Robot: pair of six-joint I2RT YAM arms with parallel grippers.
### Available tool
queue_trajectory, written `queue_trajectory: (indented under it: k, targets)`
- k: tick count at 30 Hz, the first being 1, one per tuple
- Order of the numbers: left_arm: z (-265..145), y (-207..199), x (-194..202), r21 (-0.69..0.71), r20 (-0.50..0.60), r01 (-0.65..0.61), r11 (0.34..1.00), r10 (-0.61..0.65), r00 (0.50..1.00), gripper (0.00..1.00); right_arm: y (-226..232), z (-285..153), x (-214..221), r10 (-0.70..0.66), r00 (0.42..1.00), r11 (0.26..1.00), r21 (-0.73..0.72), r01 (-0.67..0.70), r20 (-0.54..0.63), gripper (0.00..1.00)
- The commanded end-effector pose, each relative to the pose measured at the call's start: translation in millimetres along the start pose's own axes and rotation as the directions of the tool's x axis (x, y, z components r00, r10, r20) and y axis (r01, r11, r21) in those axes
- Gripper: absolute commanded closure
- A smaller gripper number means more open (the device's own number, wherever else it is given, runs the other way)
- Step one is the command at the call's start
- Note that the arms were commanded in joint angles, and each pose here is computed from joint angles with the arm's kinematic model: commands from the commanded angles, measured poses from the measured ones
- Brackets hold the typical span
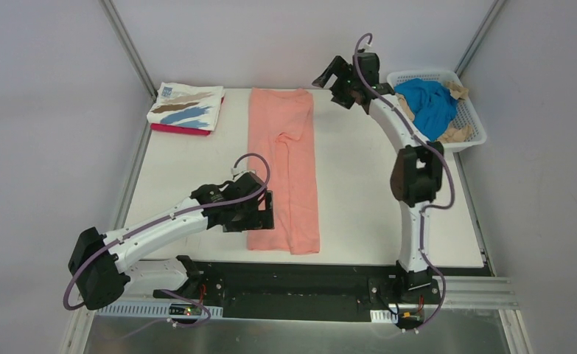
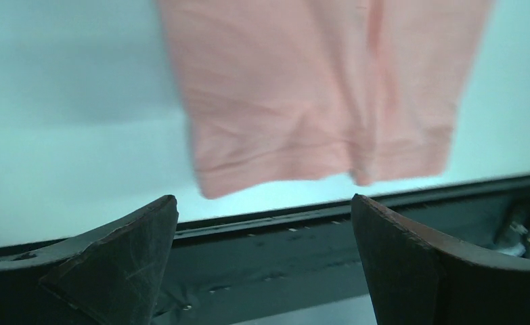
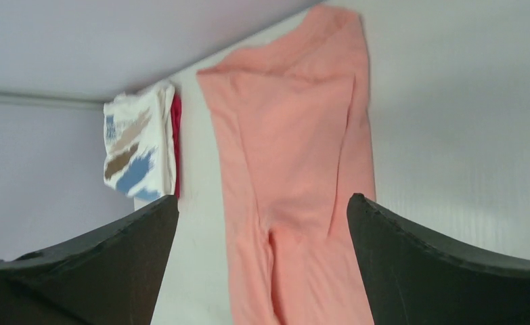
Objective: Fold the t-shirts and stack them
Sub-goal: Grab the bottom of the folded rectangular tshirt with both arms
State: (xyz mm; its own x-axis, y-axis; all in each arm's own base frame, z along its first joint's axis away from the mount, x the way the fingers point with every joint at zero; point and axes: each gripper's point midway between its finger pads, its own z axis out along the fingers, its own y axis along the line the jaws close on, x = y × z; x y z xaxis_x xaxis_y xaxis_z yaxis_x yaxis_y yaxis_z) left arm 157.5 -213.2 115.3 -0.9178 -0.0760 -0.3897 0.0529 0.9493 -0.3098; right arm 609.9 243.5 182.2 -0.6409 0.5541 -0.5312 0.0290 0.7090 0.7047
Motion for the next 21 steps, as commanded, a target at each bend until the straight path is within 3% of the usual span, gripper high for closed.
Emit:
queue_trajectory:
  k: [1,4,10,17,21]
  targets:
    - [9.5,70.1,15.0,-0.244,0.016,0.069,0.967,-0.068,0.998,0.0,4.5,-113.4,49.9,-0.085,0.987,0.984,0.147,0.104,-0.133,0.01]
    - [14.0,77.4,24.1,-0.251,-0.007,0.07,0.965,-0.074,0.997,0.0,-34.7,-156.4,107.3,-0.074,0.982,0.951,0.283,0.122,-0.174,0.01]
    - [30.3,66.1,38.4,-0.16,-0.058,0.073,0.984,-0.083,0.995,0.06,-57.2,-219.3,226.1,-0.037,0.95,0.973,0.207,0.105,-0.31,0.01]
    - [45.6,71.4,52.9,-0.153,-0.085,0.092,0.984,-0.105,0.991,0.17,-92.1,-274.9,319.4,0.008,0.87,0.979,0.183,0.094,-0.493,0.01]
    - [53.0,74.9,53.7,-0.178,-0.08,0.105,0.979,-0.12,0.989,0.28,-101.0,-294.7,350.1,0.05,0.835,0.987,0.158,0.044,-0.547,0.01]
